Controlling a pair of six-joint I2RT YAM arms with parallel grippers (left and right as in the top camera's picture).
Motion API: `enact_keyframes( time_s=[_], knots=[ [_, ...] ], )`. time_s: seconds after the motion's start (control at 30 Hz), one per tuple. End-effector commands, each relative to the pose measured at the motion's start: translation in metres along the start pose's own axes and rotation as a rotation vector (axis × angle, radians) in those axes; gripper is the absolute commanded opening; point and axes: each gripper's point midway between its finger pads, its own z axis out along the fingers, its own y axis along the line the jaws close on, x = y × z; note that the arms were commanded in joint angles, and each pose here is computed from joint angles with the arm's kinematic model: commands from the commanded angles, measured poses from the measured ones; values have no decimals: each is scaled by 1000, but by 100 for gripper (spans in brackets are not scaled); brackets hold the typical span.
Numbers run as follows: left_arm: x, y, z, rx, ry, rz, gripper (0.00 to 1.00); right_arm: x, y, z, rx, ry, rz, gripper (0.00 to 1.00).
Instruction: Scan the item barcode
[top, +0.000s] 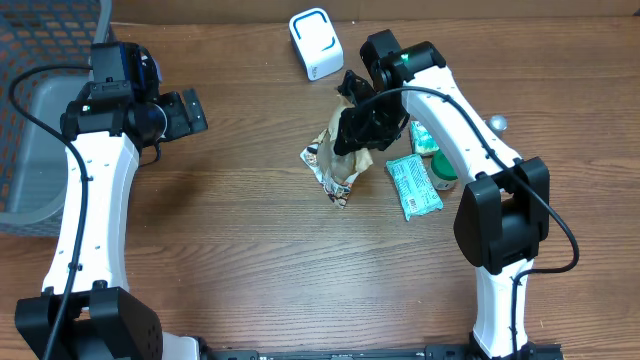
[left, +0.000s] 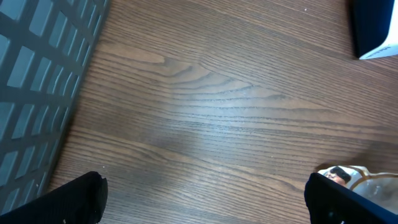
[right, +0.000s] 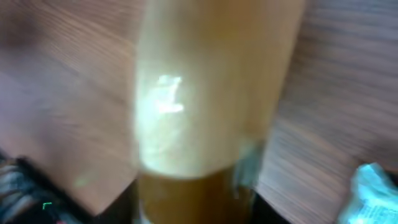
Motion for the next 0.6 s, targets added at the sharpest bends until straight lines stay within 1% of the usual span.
enact_keyframes(
  time_s=[0.0,0.03,0.07,0.17,0.3,0.37,0.43,0.57],
  knots=[
    [-1,1,3,-6,4,6,100,-4,-28,4,155,-15,-4,64],
    [-1,1,3,-6,4,6,99,-4,-31,4,167,-17,-4,73],
    [-1,1,3,-6,4,6,100,-5,-37,3,202,-22,5,86],
    [-1,1,3,-6,4,6,100,-9,-50,0,279,-47,67,89],
    [-1,1,3,-6,4,6,100,-17,-75,-10,425,-122,215,94],
    [-1,1,3,-6,4,6,100,-20,-80,-13,458,-155,278,96],
    [-1,1,3,-6,4,6,100,-20,-80,-13,457,-155,277,100],
    [-1,1,3,-6,4,6,100,-20,-80,-13,457,-154,277,100]
  ],
)
